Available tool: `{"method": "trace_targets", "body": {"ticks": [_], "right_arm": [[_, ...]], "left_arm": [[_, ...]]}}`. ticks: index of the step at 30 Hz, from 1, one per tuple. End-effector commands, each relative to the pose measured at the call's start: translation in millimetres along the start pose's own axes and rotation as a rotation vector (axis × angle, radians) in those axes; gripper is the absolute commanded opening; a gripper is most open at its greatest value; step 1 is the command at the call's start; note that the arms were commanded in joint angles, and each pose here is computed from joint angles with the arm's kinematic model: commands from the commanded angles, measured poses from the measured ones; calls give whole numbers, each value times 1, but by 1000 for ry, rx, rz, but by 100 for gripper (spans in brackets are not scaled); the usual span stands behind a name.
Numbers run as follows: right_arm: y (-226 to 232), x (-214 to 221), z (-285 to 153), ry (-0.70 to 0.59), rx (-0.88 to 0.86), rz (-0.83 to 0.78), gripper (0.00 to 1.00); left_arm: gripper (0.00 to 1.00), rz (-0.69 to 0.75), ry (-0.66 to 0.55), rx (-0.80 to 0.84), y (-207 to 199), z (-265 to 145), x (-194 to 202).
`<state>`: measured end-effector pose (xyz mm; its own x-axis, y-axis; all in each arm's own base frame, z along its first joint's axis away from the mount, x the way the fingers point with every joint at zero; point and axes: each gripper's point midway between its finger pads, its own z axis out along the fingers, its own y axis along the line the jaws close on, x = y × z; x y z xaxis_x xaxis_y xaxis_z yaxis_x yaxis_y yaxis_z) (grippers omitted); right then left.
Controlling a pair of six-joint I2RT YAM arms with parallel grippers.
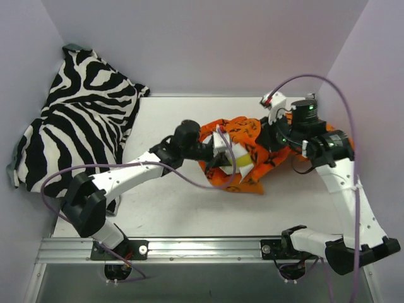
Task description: Put the pillow into the pillowcase
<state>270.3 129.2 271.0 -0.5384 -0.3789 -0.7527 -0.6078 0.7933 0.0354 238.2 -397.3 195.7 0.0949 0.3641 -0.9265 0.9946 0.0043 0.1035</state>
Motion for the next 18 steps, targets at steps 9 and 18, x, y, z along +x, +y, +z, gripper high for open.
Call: {"method": "trace_targets", "body": {"ticks": [9,18], "right_arm": [[28,-100,-51,-194,-105,-80,0],[10,-91,33,-8,-214,128,76]], "left_arm": [[0,-1189,-421,-12,76,-95,-60],[0,-1325,-396,-315,134,-131,39]]}}
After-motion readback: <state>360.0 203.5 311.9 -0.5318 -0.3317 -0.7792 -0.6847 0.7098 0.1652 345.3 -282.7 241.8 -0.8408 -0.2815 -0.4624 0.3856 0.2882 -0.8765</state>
